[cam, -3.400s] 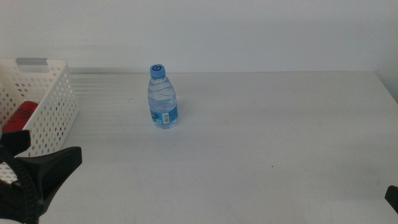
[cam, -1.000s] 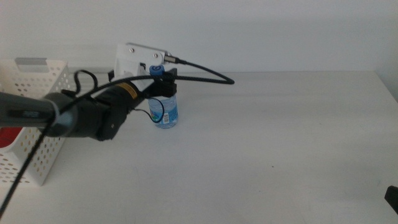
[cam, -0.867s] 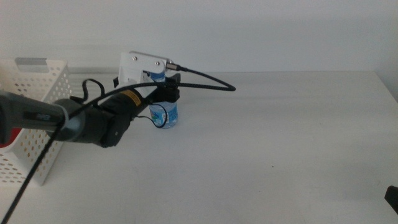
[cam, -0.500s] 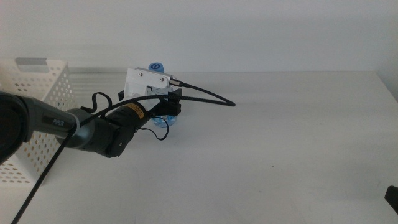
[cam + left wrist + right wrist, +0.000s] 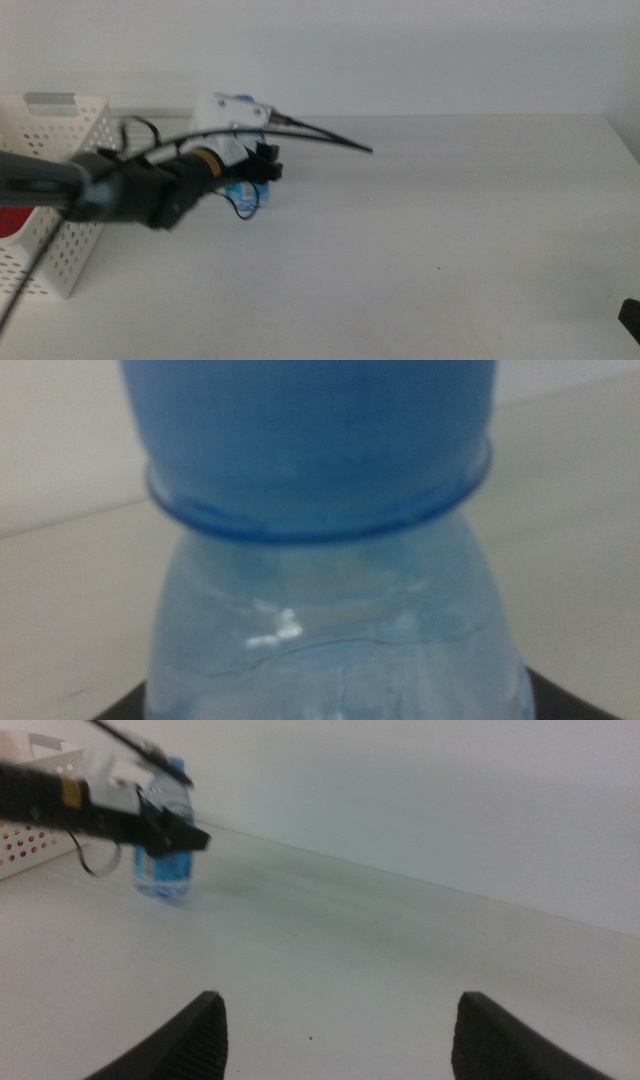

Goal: Use arms to grab the bottles and put them into the dustbin to the left of the table.

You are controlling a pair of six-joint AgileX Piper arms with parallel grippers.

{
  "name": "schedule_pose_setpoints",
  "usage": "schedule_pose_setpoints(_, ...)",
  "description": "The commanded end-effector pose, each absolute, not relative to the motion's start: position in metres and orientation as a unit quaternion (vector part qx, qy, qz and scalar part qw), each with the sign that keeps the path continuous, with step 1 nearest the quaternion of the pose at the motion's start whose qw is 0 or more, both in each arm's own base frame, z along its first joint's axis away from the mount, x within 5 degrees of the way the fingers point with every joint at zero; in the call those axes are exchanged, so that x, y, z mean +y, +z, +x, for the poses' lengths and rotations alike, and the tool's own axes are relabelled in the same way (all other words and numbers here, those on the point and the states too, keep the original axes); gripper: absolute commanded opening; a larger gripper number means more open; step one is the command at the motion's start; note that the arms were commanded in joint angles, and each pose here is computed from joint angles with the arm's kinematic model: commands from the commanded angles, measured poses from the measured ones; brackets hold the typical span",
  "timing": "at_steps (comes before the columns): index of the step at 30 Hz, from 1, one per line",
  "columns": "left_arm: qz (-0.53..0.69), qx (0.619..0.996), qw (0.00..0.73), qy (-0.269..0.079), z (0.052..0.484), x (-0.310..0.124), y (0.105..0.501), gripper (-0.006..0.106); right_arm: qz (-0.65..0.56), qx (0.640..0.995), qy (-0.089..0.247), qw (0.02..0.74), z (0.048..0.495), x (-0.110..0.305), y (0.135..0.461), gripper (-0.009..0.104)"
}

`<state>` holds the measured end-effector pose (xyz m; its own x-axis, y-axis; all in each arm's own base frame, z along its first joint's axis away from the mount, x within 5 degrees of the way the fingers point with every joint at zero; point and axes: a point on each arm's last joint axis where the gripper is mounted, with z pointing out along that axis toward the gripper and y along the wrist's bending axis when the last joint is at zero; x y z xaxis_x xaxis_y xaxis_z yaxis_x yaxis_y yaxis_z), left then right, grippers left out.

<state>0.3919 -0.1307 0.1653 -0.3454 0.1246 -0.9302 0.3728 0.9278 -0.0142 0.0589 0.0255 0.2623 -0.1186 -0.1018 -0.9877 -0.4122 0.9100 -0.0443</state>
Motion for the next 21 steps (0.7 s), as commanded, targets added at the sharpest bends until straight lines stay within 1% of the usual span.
schedule_pose_setpoints(1,0.145,0.759,0.623,-0.119,0.386,-0.127,0.244,-0.005,-0.177,0.706,0.123,0.675,0.059,0.026,0.278,0.059)
schedule_pose_setpoints(5,0.139,0.767,0.619,-0.095,0.373,-0.112,0.285,-0.005,-0.177,0.706,0.123,0.675,0.059,0.026,0.278,0.059)
schedule_pose_setpoints(7,0.129,0.777,0.611,-0.082,0.366,-0.102,0.302,-0.005,-0.177,0.706,0.123,0.675,0.059,0.026,0.278,0.059)
schedule_pose_setpoints(10,0.118,0.793,0.594,-0.065,0.357,-0.092,0.321,-0.005,-0.177,0.706,0.123,0.675,0.059,0.026,0.278,0.059)
schedule_pose_setpoints(14,0.114,0.799,0.588,-0.050,0.344,-0.084,0.344,-0.005,-0.177,0.706,0.123,0.675,0.059,0.026,0.278,0.059)
schedule_pose_setpoints(16,0.109,0.813,0.571,-0.027,0.337,-0.072,0.355,-0.005,-0.177,0.706,0.123,0.675,0.059,0.026,0.278,0.059)
schedule_pose_setpoints(20,0.102,0.858,0.503,0.035,0.327,-0.036,0.373,-0.005,-0.177,0.706,0.123,0.675,0.059,0.026,0.278,0.059)
schedule_pose_setpoints(21,0.105,0.866,0.488,0.040,0.326,-0.030,0.376,-0.005,-0.177,0.706,0.123,0.675,0.059,0.026,0.278,0.059)
